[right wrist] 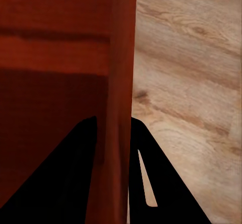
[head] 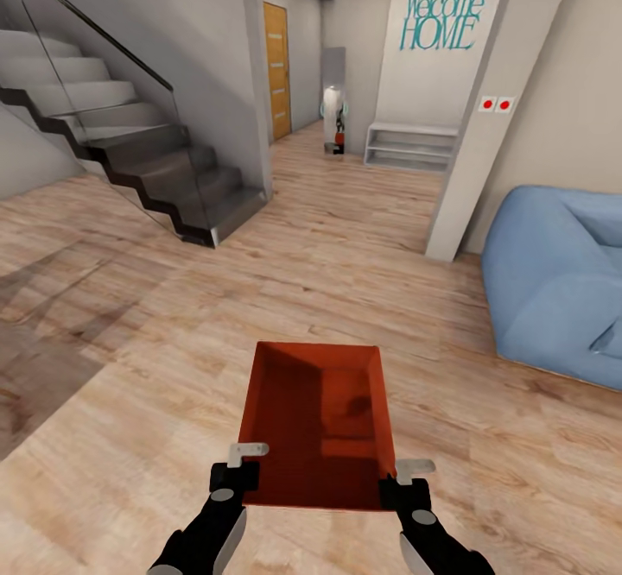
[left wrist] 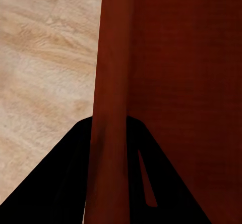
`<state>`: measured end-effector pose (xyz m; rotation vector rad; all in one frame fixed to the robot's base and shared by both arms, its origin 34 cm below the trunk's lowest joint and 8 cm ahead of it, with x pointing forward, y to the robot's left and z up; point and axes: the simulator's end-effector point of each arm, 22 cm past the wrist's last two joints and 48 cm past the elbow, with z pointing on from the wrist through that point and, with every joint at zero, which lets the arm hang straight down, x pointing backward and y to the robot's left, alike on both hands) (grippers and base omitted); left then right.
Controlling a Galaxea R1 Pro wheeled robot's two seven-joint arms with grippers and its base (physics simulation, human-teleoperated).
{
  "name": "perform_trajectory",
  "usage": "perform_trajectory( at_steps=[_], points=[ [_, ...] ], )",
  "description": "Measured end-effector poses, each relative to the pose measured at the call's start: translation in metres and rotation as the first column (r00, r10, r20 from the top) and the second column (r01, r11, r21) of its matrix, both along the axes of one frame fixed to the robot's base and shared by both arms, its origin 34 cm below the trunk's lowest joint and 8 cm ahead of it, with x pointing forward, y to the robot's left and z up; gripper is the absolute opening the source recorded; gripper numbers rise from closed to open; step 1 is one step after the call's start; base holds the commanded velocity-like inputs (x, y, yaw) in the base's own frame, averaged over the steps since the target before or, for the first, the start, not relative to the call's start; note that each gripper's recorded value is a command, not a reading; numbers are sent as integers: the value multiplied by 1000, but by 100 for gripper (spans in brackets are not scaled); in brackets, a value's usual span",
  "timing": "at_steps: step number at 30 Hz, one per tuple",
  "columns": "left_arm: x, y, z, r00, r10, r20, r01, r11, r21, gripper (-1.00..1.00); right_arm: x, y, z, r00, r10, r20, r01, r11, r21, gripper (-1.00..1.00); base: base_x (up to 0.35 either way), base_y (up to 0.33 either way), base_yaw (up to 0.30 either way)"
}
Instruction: Move the two storage containers from the living room to the garage. In the garage, place one container on the floor and stack the other container on top of it (either order is fine).
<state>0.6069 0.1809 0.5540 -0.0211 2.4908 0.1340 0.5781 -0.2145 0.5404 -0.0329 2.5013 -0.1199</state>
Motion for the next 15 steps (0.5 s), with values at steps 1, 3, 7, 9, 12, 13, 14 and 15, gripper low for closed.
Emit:
perform_trajectory(
  at_steps=[1,3,7,9,12,13,14,15],
  points=[
    [0,0,0,1000,0,0,0,1000,0,-100,0,0,0,1000,0,0,0,1000,0,-100,331,70,0],
    [-1,0,-1,1000,0,-2,0,1000,0,-100,-1,0,-1,1000,0,-2,0,1000,0,-100,331,70,0],
    [0,0,0,1000,0,-1,0,1000,0,-100,0,0,0,1000,0,-1,0,1000,0,-100,331,70,0],
    [0,0,0,1000,0,-1,0,1000,0,-100,-1,0,0,1000,0,-1,0,1000,0,-100,331,70,0],
    [-1,0,-1,1000,0,-4,0,1000,0,-100,-1,0,-1,1000,0,-4,0,1000,0,-100,331,70,0],
    [-1,0,-1,1000,0,-3,0,1000,0,-100,-1,0,-1,1000,0,-3,0,1000,0,-100,331,70,0],
    [-1,0,-1,1000,0,-3,0,1000,0,-100,-1,0,-1,1000,0,-3,0,1000,0,-100,331,70,0],
    [-1,0,-1,1000,0,-2,0,1000,0,-100,-1,0,-1,1000,0,-2,0,1000,0,-100,331,70,0]
  ],
)
